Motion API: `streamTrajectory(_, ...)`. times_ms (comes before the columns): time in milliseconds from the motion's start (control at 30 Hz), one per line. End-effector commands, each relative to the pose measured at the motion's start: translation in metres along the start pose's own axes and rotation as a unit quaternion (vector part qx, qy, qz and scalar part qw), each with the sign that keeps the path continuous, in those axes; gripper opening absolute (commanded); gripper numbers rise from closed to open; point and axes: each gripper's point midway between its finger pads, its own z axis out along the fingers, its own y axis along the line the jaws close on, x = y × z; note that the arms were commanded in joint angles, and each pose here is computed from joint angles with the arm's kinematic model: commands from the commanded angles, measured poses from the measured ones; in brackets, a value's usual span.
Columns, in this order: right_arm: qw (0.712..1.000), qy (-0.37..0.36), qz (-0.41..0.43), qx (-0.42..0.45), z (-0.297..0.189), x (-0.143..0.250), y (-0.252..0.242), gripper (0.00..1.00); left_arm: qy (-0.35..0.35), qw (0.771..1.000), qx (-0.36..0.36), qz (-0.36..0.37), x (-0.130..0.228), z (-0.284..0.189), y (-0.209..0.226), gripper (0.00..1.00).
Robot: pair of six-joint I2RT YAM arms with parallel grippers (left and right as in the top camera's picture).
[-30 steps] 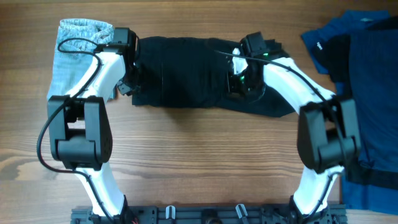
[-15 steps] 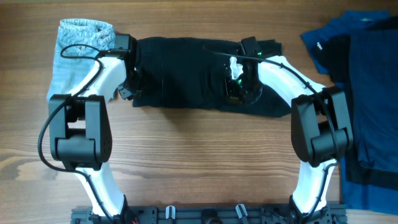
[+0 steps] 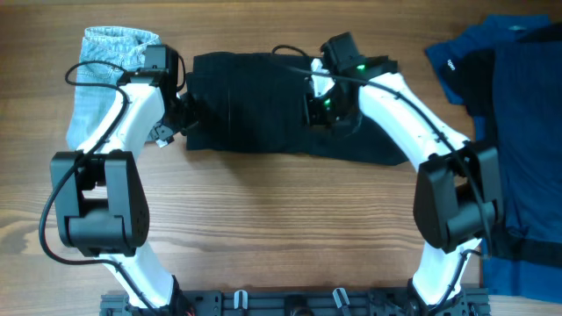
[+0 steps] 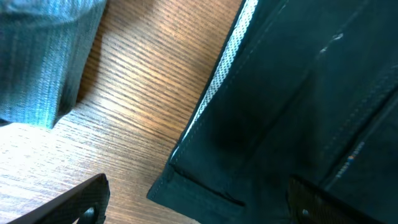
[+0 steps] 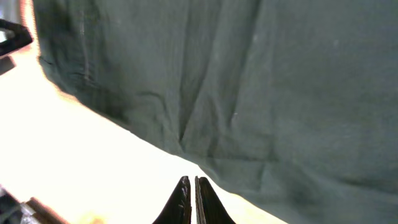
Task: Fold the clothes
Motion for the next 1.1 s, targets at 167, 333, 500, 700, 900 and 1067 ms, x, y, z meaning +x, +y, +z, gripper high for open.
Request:
streamTrajectory(167, 0.993, -0.033, 0.035, 0.104, 0.020, 0.003, -0.025, 0.04, 0.028, 0.999, 0.024, 0.037, 0.018, 0.037, -0.001, 0.97)
streamTrajectory(333, 0.993, -0.039, 0.035, 0.105, 0.030, -0.002, -0.030, 0.04, 0.029, 0.999, 0.024, 0.037, 0.018, 0.039, -0.001, 0.97)
streamTrajectory(500, 0.993, -0.032, 0.047, 0.107, 0.051, -0.004, -0.038, 0.04, 0.035, 0.999, 0.020, 0.036, 0.021, 0.039, 0.001, 0.95)
streamTrajectory(700, 0.992, -0.013, 0.062, 0.111, 0.062, 0.004, -0.044, 0.04, 0.053, 0.998, 0.011, 0.035, 0.030, 0.038, 0.006, 0.75)
streamTrajectory(900, 0.991, -0.007, 0.067, 0.114, 0.061, 0.007, -0.045, 0.04, 0.056, 0.998, 0.009, 0.035, 0.031, 0.038, 0.007, 0.50)
streamTrajectory(1067, 0.991, -0.004, 0.067, 0.115, 0.063, 0.008, -0.046, 0.04, 0.056, 0.998, 0.009, 0.034, 0.031, 0.038, 0.007, 0.66)
